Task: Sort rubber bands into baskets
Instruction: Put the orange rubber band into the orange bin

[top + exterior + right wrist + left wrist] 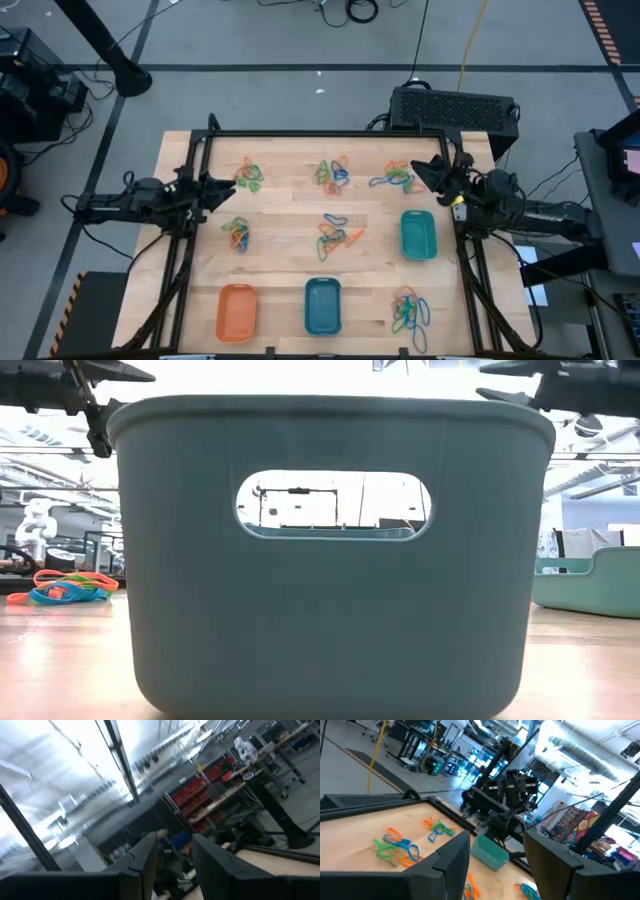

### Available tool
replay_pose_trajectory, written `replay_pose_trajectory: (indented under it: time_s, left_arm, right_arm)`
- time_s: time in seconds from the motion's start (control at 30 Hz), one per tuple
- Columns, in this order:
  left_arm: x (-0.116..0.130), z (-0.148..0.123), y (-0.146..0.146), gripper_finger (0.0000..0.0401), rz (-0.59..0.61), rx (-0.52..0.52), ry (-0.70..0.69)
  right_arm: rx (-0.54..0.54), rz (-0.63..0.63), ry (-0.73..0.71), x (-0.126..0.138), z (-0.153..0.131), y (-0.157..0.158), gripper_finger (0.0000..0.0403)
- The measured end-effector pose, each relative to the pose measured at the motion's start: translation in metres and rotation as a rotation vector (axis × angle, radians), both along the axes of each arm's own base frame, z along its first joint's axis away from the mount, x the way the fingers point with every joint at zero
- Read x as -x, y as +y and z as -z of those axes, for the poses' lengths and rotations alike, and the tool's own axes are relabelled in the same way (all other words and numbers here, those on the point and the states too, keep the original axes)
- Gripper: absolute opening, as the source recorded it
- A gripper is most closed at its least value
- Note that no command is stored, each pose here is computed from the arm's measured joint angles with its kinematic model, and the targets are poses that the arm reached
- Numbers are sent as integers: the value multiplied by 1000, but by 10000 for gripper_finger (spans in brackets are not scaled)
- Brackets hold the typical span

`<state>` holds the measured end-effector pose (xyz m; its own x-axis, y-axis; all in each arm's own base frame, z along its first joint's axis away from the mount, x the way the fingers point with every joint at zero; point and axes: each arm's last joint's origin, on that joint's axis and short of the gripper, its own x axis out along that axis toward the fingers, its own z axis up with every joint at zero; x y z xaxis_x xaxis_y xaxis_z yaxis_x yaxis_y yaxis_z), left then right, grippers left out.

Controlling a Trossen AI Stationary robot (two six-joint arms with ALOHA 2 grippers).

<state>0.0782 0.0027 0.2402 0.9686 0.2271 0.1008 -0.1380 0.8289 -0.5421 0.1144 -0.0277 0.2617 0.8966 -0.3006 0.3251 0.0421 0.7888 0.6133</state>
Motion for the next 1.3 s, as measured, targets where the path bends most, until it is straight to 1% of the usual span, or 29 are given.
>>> replay_pose_trajectory:
  time_s: [0.13,0.2,0.33,0.43,0.57,0.67,0.77,0.9,1.0,1.13,1.23,1.3]
  left_arm:
    - [-5,-5,-2,192,55,-7,16]
    - [-11,-9,-3,192,72,-14,50]
    - [-31,-19,-5,192,90,-72,180]
    - [-47,-28,-7,192,132,-138,342]
    - [-68,-42,-9,192,156,-188,529]
    - [-86,-55,-10,192,168,-239,582]
    - [-106,-59,-12,192,183,-293,634]
    - [-129,-56,-14,192,201,-335,710]
    - [-147,-49,-13,192,203,-331,764]
    - [-177,-37,-6,192,216,-316,814]
    - [-204,-27,2,192,232,-309,811]
    - [-222,-20,7,192,240,-322,805]
  right_arm:
    - [66,-10,110,-28,-18,-1,114]
    - [115,-25,162,-45,-26,-2,114]
    - [237,-118,233,-82,-46,-2,114]
    - [302,-209,290,-110,-62,-2,114]
    - [347,-325,396,-137,-75,-3,114]
    - [352,-378,483,-150,-82,-4,114]
    - [351,-420,573,-159,-83,-2,114]
    - [345,-480,700,-164,-78,5,114]
    - [326,-527,797,-162,-69,13,114]
    - [293,-579,933,-155,-57,19,114]
    - [265,-607,1029,-149,-49,22,114]
    - [248,-626,1088,-145,-44,24,114]
